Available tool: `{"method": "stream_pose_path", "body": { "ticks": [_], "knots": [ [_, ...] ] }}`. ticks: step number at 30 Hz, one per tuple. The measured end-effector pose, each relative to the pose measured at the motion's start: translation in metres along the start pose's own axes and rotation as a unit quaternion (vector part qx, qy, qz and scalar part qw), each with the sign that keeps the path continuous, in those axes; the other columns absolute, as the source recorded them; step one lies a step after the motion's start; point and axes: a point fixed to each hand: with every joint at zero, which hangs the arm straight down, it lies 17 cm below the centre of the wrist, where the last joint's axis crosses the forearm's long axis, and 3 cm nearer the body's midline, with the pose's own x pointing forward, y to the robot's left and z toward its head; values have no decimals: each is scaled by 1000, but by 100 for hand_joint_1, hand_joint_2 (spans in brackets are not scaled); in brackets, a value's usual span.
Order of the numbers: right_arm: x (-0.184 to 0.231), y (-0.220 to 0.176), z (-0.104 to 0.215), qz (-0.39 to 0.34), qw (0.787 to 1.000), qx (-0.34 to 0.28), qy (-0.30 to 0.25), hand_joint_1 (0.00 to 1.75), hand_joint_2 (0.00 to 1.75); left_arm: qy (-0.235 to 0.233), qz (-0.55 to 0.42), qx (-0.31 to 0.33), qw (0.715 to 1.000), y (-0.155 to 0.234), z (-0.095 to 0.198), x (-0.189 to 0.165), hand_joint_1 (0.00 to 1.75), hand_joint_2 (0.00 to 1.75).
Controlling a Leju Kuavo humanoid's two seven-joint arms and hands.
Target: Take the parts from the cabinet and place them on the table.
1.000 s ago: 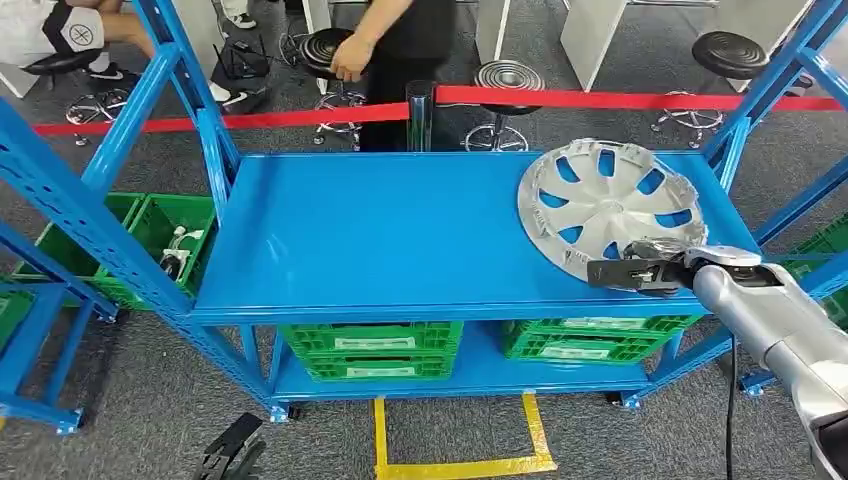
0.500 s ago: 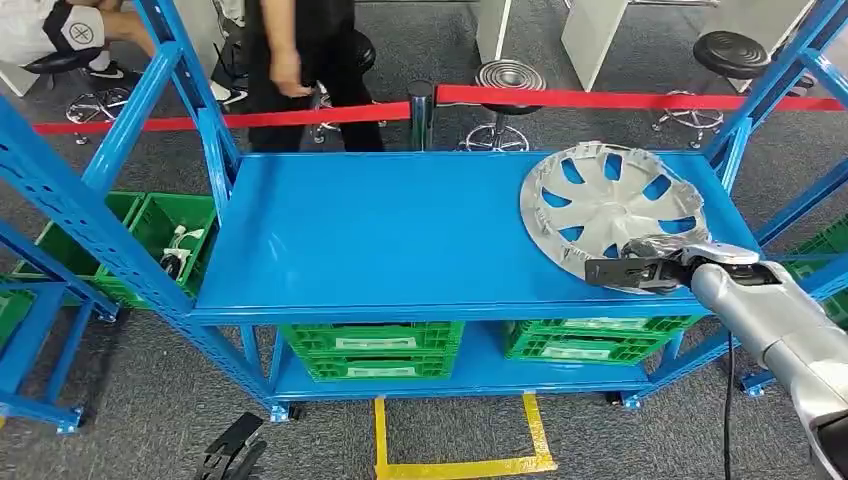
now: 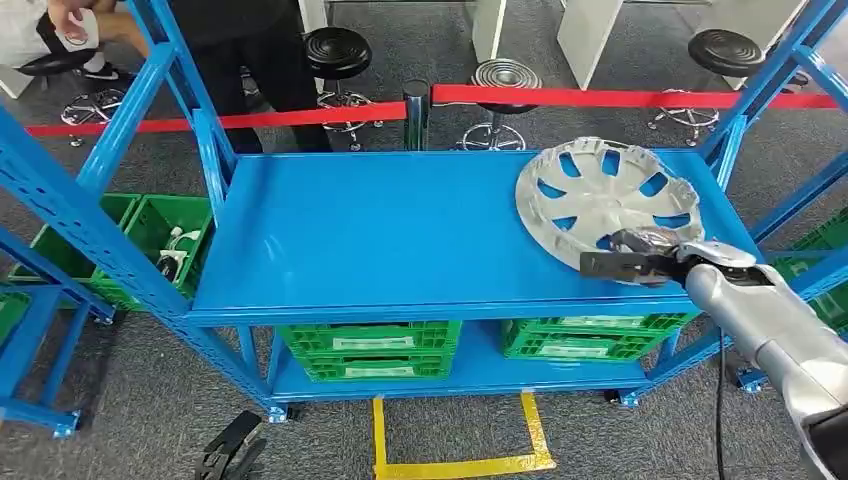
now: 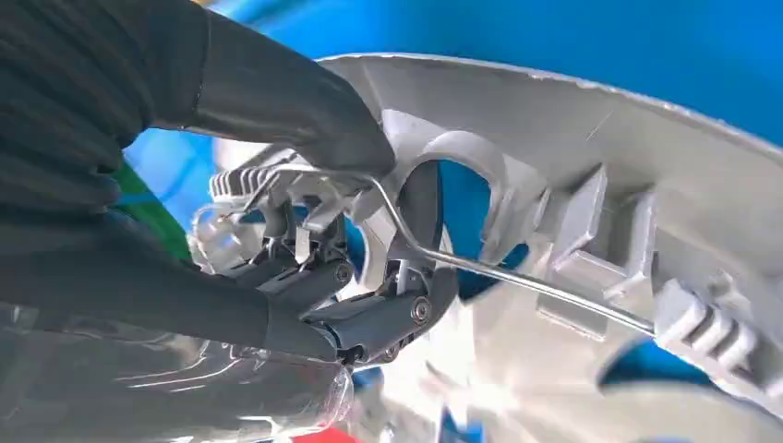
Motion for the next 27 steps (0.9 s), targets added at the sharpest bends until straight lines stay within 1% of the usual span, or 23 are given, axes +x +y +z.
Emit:
{"method": "stream_pose_path", "body": {
  "ticks": [2, 6, 8, 12, 15, 16, 22, 27],
  "knots": [
    [5, -8, -2, -5, 1000, -10, -6, 175, 175, 0, 0, 0, 1000, 0, 0, 0, 0, 0],
    [10, -12, -5, -15, 1000, -17, -11, 175, 175, 0, 1, 2, 1000, 2, 1, -2, 0, 0],
    [15, -17, -7, -29, 999, -31, -20, 175, 175, 0, 1, 2, 1000, 3, 1, -2, 0, 0],
    [33, -46, -9, -76, 992, -86, -51, 175, 175, -3, 0, 2, 1000, 3, 1, -1, 0, 0],
    [44, -73, -6, -118, 982, -130, -78, 175, 175, -8, -4, 0, 1000, 2, 1, 1, 0, 0],
    [50, -83, -5, -132, 977, -144, -88, 175, 0, -8, -5, 0, 1000, 2, 1, 1, 0, 0],
    [74, -132, 7, -191, 952, -201, -130, 175, 0, -10, -11, -1, 1000, 2, 1, 4, 0, 0],
    [85, -161, 18, -213, 936, -236, -150, 175, 0, -12, -12, -2, 1000, 1, 1, 7, 0, 0]
  ]
}}
